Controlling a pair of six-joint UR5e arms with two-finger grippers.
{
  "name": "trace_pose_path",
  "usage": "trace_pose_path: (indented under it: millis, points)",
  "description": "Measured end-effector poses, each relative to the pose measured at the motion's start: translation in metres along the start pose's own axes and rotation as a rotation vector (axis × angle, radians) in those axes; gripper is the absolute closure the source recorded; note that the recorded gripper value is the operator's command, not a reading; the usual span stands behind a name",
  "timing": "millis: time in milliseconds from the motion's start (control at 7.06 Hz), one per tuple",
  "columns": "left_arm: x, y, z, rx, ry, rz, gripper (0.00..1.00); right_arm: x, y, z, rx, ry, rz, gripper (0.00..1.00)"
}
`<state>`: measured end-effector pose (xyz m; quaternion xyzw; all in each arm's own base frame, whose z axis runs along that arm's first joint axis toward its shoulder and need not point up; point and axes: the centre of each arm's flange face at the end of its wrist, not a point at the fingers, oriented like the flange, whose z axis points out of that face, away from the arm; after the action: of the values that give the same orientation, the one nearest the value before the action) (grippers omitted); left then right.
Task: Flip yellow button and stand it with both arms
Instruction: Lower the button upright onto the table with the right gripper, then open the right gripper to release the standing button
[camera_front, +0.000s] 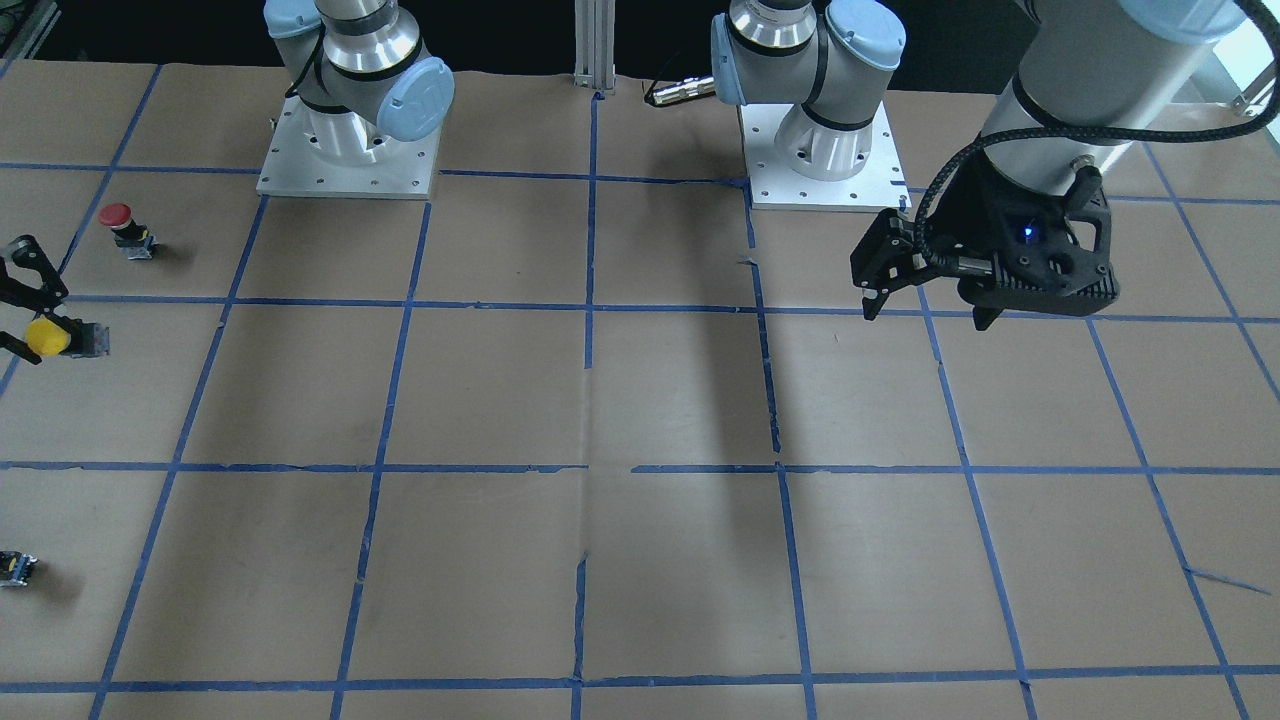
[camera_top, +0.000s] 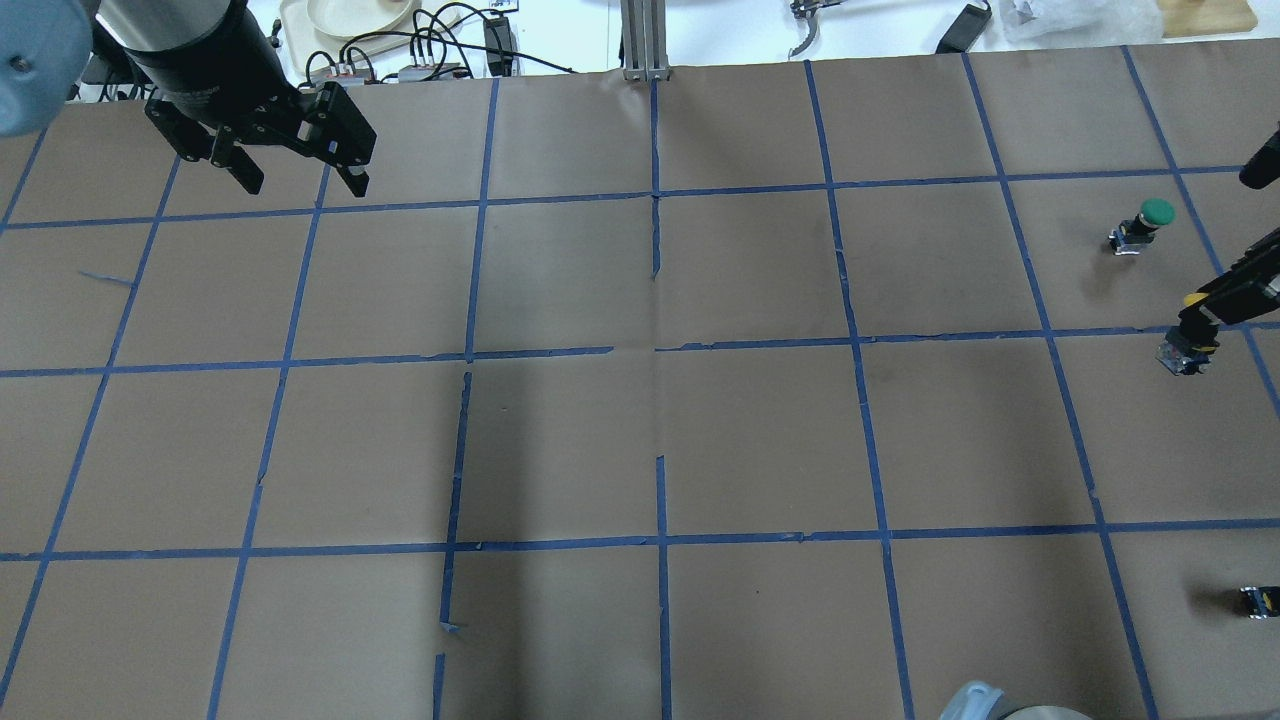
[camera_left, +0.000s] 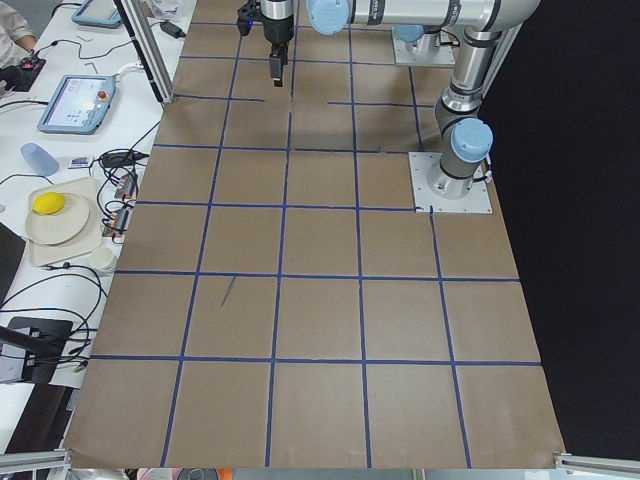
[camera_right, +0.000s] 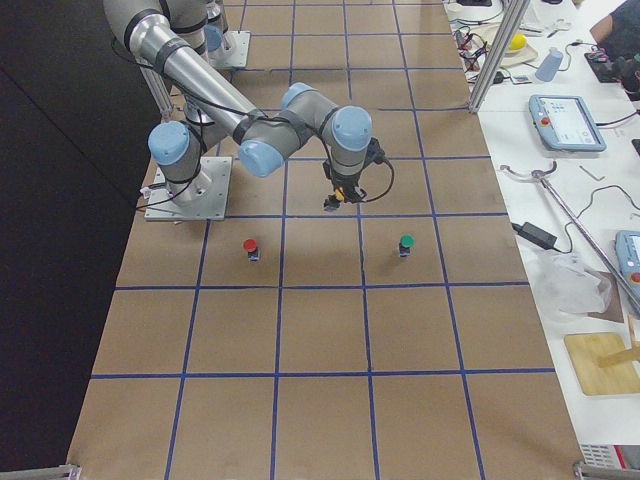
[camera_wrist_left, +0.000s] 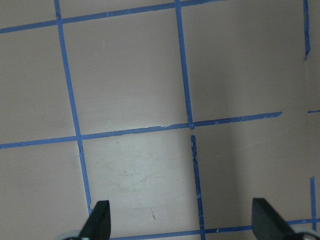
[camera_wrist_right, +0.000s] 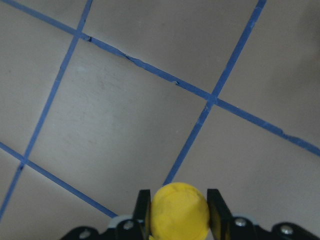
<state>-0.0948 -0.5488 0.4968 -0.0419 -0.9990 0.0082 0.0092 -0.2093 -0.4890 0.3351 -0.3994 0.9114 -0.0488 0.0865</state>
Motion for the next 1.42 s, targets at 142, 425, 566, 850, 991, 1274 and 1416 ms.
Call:
trace_pose_path:
  millis: [142, 425, 566, 850, 991, 1274, 1416]
  points:
    - [-0.002, 0.002, 0.001, -0.012, 0.009, -0.008, 0.0, 0.013, 0.026, 0.013, 0.013, 0.005, -0.135, 0.85]
    - [-0.002, 0.003, 0.001, -0.037, 0.013, -0.021, 0.0, 0.027, 0.056, 0.031, 0.037, 0.057, -0.409, 0.85]
    - [-0.002, 0.003, 0.001, -0.04, 0.014, -0.024, 0.0, 0.029, 0.06, 0.041, 0.068, 0.065, -0.511, 0.84]
    - [-0.002, 0.004, 0.003, -0.041, 0.016, -0.026, 0.0, 0.027, 0.072, 0.062, 0.136, 0.062, -0.633, 0.81]
    - [-0.002, 0.004, 0.003, -0.041, 0.015, -0.027, 0.0, 0.024, 0.081, 0.071, 0.155, 0.049, -0.654, 0.8]
    - [-0.002, 0.002, 0.004, -0.042, 0.014, -0.028, 0.0, 0.022, 0.107, 0.077, 0.173, 0.041, -0.648, 0.77]
    - [-0.003, 0.003, 0.004, -0.043, 0.01, -0.028, 0.0, 0.022, 0.111, 0.078, 0.186, 0.048, -0.66, 0.71]
